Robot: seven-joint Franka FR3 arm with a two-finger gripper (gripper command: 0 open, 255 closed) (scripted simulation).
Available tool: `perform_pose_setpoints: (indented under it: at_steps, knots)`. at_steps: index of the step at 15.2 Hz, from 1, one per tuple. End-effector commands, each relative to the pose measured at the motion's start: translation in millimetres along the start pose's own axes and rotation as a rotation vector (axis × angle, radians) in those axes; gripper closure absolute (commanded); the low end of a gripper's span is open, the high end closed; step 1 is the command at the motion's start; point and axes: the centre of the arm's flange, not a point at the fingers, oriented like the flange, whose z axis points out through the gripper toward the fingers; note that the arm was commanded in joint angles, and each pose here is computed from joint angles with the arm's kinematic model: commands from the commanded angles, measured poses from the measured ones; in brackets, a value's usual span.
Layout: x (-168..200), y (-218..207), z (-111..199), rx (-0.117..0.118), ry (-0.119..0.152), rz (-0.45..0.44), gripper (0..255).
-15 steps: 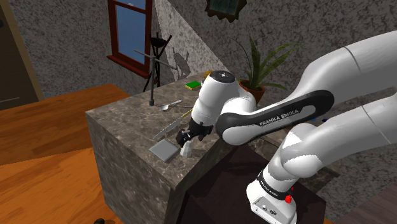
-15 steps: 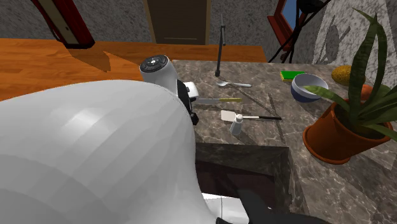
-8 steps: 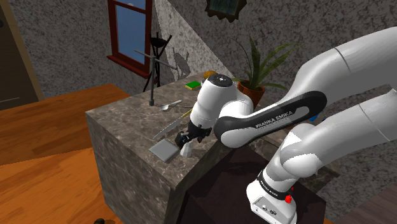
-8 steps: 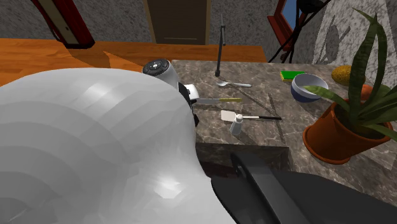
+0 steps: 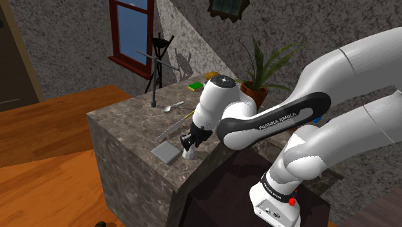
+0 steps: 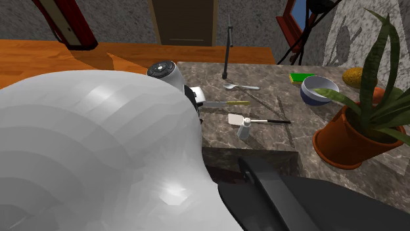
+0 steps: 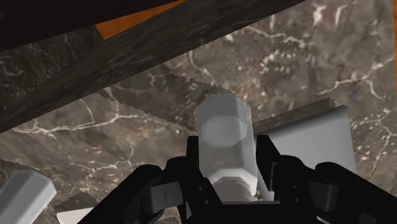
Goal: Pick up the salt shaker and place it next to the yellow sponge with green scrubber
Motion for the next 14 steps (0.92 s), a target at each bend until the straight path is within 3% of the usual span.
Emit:
perform_pose_setpoints:
  at_steps: [1,4,14]
  knots:
    - [0,0,0,-0.001,-0.001,0.0,255]
    - [0,0,0,0.0,-0.001,0.0,255]
    - [11,1,-51,0.0,-0.001,0.0,255]
